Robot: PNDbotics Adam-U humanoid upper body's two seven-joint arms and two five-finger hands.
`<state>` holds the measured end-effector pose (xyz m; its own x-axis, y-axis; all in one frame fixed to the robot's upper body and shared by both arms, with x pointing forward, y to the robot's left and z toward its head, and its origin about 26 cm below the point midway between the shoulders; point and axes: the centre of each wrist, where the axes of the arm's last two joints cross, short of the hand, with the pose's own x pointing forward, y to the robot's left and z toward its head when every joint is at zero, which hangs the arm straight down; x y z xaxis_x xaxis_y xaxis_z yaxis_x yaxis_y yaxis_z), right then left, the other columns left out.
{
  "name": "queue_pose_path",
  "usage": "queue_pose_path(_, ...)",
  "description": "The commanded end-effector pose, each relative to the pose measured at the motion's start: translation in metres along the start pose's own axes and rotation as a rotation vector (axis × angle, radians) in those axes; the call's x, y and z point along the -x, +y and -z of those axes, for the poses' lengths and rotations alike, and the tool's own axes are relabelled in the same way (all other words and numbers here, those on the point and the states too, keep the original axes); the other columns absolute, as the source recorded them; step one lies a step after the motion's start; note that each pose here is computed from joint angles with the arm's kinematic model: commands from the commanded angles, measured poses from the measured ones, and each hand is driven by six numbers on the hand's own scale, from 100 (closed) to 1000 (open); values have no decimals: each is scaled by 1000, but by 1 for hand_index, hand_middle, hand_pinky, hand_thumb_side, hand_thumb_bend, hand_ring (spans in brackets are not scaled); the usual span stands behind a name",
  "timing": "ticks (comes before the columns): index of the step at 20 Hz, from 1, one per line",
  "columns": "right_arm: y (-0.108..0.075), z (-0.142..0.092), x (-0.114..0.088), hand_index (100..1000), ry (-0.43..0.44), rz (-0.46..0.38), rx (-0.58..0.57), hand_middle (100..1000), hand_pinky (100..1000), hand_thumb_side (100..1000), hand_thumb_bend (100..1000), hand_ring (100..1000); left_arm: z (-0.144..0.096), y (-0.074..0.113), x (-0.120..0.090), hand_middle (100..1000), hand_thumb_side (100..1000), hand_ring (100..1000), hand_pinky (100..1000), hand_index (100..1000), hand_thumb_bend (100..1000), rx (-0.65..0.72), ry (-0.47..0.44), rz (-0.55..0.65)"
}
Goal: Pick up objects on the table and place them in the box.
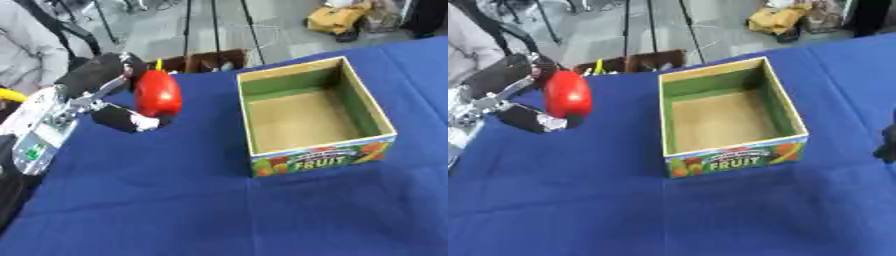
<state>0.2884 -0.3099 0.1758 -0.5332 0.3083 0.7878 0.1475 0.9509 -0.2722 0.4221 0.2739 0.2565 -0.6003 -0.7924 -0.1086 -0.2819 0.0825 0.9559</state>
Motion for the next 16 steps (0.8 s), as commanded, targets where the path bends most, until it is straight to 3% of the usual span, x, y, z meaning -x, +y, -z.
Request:
queue_pose_path(1,-3,4,-9,468,-41,-12,-9,382,396,660,268,299,12,17,2,343,663,391,372,547,100,-34,5,45)
queue_pose_path(10,0,7,-11,469,-47,7,-22,383,396,645,254,302,54,17,-11,337,653,383,363,534,100,-66,12,81)
queue_pose_path(16,2,10,-14,469,-59,25,-26,385,397,646,244,304,67,14,-19,348,646,357,377,515,100,-76,31,93)
